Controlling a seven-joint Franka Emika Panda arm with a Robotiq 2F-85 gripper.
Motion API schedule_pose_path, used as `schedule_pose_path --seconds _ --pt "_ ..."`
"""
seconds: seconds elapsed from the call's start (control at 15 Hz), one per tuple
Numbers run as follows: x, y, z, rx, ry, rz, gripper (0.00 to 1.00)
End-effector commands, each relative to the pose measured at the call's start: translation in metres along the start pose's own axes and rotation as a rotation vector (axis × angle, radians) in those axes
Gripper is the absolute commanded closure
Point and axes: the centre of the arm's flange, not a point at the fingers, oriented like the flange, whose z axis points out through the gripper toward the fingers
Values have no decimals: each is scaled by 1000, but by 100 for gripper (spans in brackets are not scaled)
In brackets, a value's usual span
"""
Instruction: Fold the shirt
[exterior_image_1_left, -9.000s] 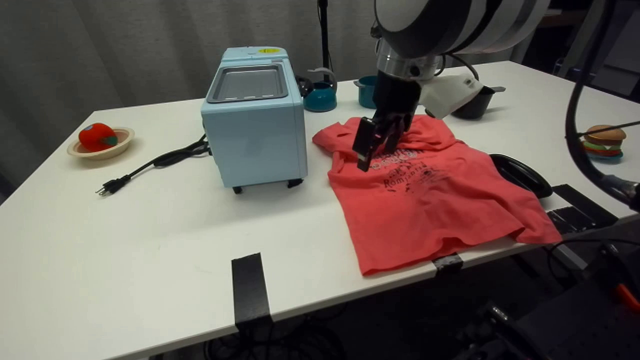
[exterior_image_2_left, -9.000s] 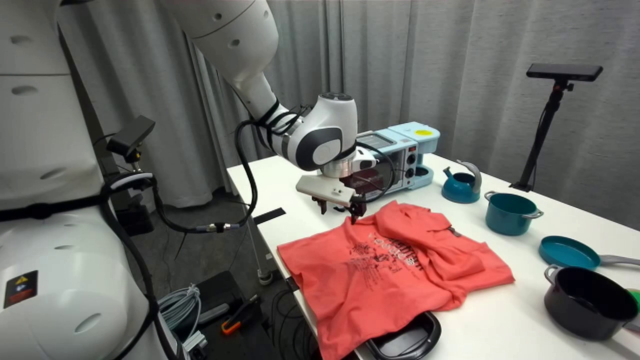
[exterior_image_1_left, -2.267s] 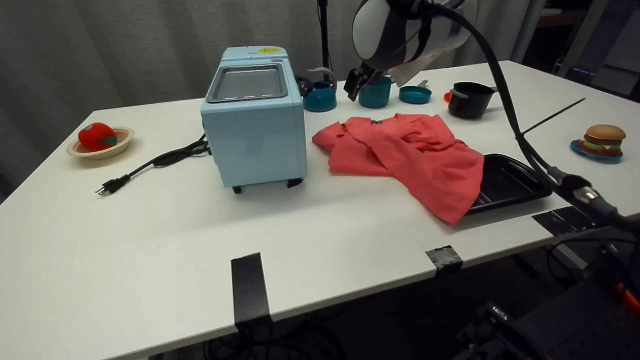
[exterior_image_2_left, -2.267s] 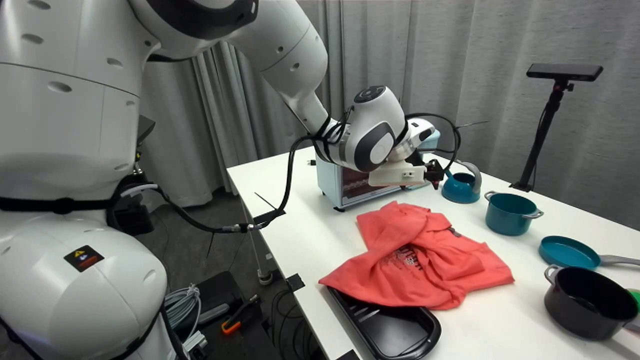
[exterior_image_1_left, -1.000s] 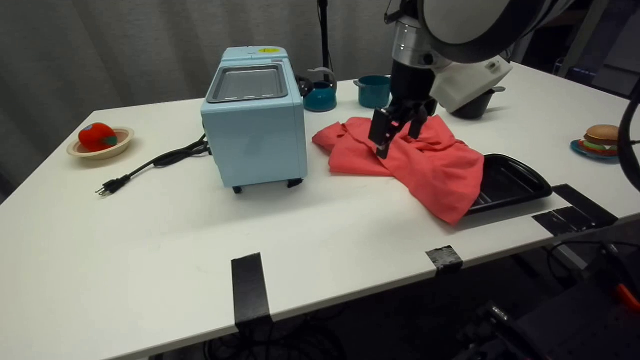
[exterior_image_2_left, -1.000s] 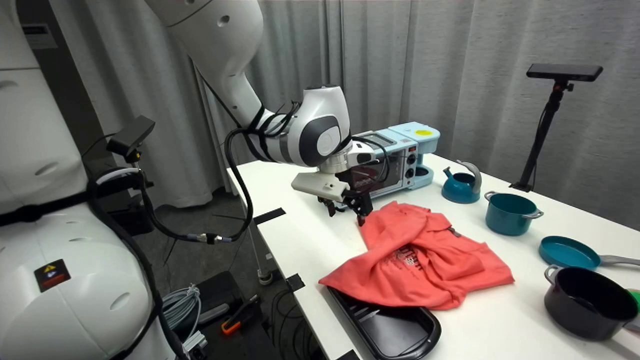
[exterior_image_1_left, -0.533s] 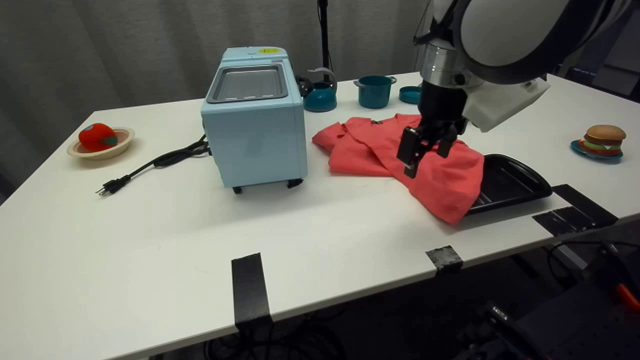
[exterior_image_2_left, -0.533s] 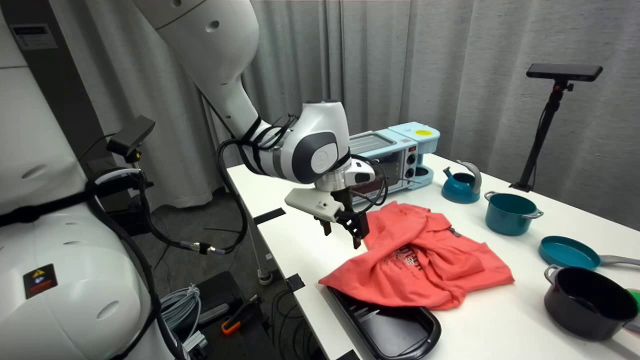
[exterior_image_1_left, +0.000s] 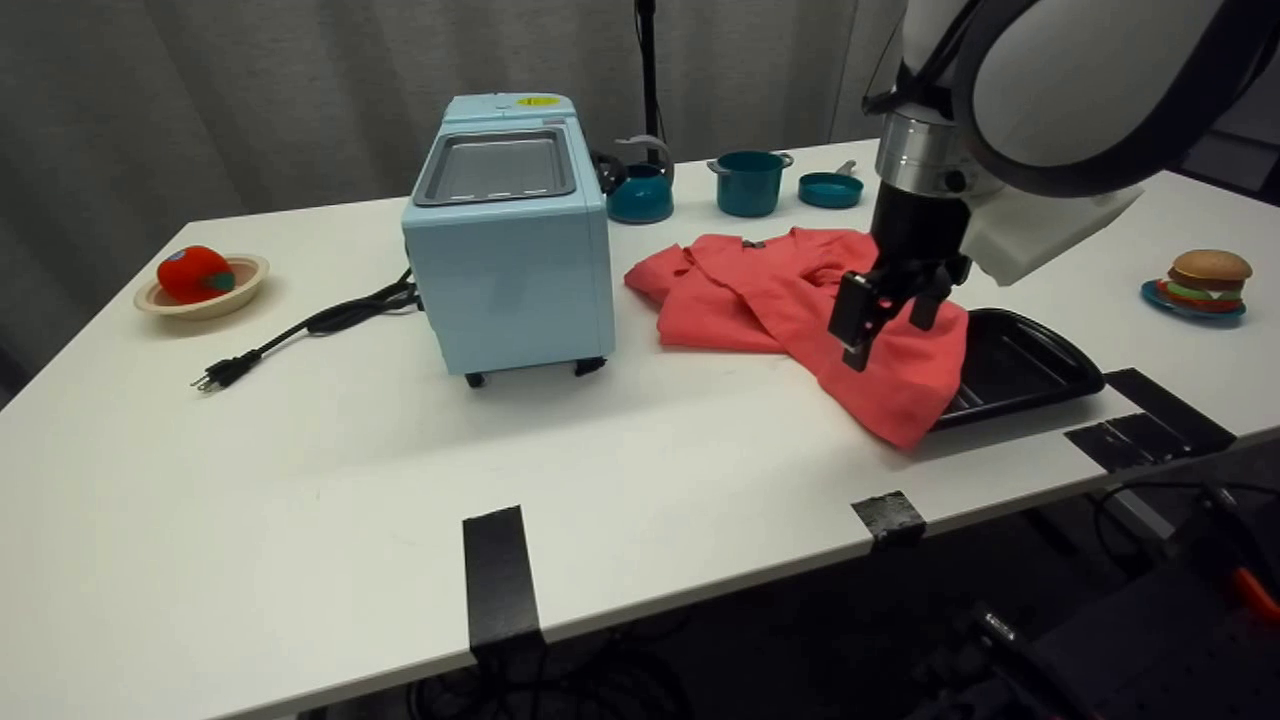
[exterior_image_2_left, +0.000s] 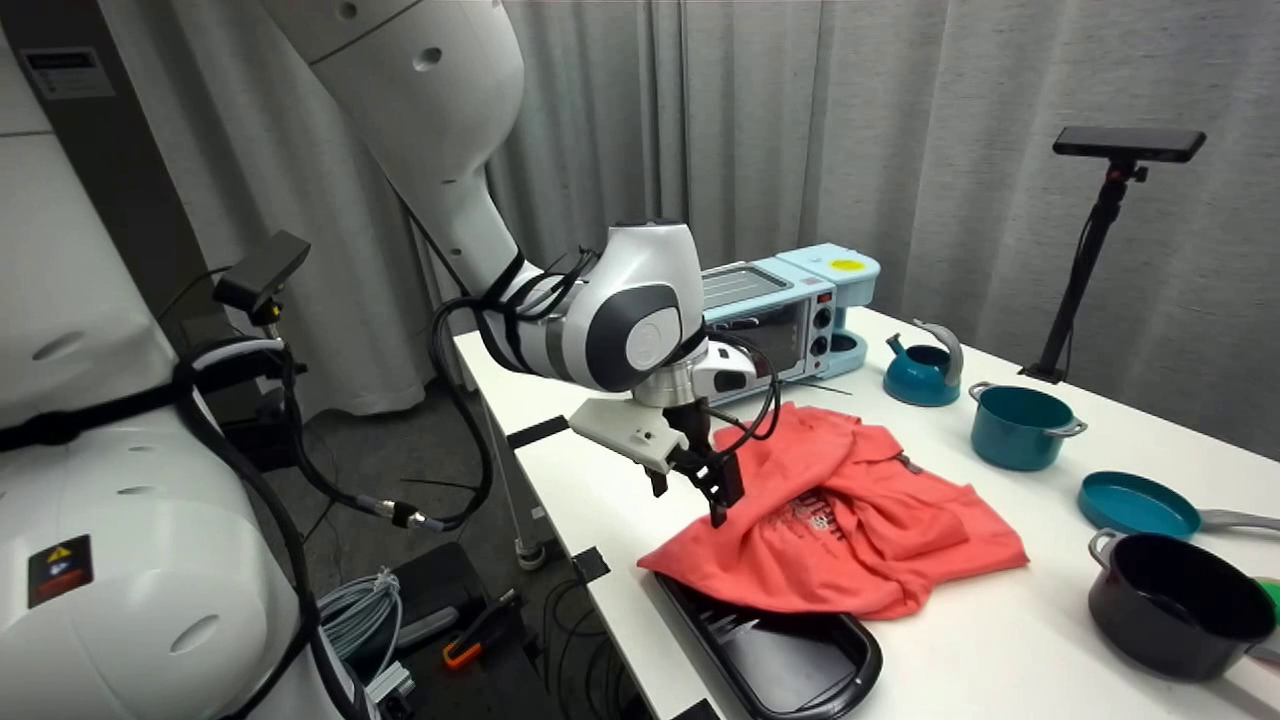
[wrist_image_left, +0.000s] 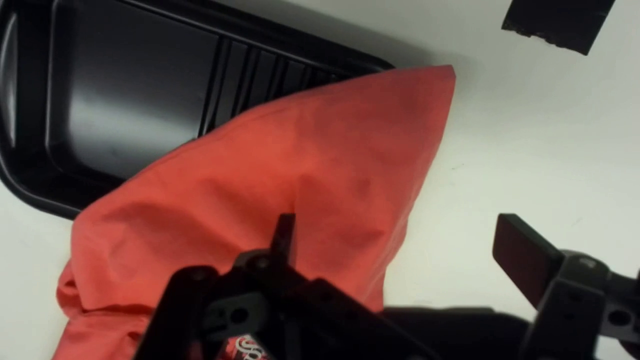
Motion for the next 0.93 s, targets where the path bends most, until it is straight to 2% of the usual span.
schedule_pose_path --seconds 0.0,0.27,0.53,0.6,0.73,0.87 --pt "0 -2 15 15 41 -2 0" --pt "4 -8 30 24 67 -21 0" --pt "2 -12 41 33 55 -23 2" --pt "1 -12 42 38 49 -18 26" --pt "-1 -11 44 43 43 -8 31" --pt "-1 -10 45 41 39 -5 47"
